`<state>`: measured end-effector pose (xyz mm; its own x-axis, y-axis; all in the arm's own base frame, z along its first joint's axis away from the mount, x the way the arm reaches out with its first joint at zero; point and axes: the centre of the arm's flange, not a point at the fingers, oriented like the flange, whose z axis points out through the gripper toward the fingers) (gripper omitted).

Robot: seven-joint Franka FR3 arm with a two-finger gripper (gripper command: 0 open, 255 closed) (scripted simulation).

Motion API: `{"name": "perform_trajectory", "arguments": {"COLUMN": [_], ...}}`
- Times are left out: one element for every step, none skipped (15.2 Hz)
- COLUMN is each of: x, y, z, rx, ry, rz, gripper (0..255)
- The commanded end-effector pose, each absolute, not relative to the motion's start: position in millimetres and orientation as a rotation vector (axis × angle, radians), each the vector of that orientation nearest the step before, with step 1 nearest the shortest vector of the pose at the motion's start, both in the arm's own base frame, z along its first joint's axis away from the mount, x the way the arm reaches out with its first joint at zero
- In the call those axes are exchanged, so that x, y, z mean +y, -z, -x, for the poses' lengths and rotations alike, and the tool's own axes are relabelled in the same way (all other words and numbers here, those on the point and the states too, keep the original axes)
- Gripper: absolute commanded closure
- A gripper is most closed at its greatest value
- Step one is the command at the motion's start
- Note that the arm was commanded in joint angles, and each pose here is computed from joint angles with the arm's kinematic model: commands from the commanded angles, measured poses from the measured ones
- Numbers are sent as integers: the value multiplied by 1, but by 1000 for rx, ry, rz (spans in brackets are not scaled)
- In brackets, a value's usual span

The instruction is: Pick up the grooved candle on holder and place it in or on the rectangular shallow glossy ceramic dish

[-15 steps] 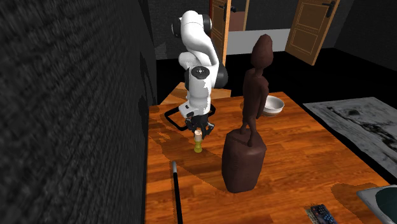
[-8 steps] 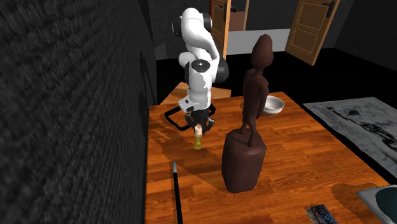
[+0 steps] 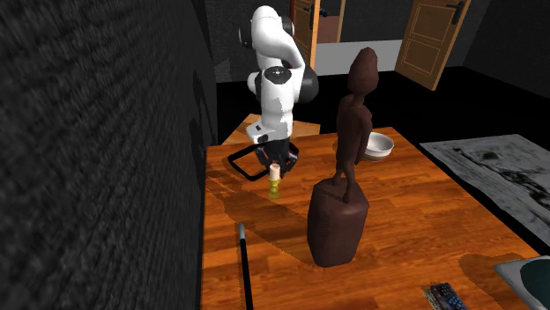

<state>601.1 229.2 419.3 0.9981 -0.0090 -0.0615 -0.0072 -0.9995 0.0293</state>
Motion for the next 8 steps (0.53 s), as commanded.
{"name": "perform_trajectory", "arguments": {"x": [229, 229, 229, 229, 229, 229, 229, 229], "y": [-430, -436, -441, -446, -451, -457, -462, -467], "z": [-601, -601, -601, -601, -601, -601, -601, -601], "rx": [-12, -12, -12, -12, -12, -12, -12, -12], "ry": [97, 97, 97, 97, 97, 97, 97, 97], "rz": [-3111, -3111, -3111, -3111, -3111, -3111, -3111, -3111], "gripper": [255, 255, 255, 255, 255, 255, 255, 255]}}
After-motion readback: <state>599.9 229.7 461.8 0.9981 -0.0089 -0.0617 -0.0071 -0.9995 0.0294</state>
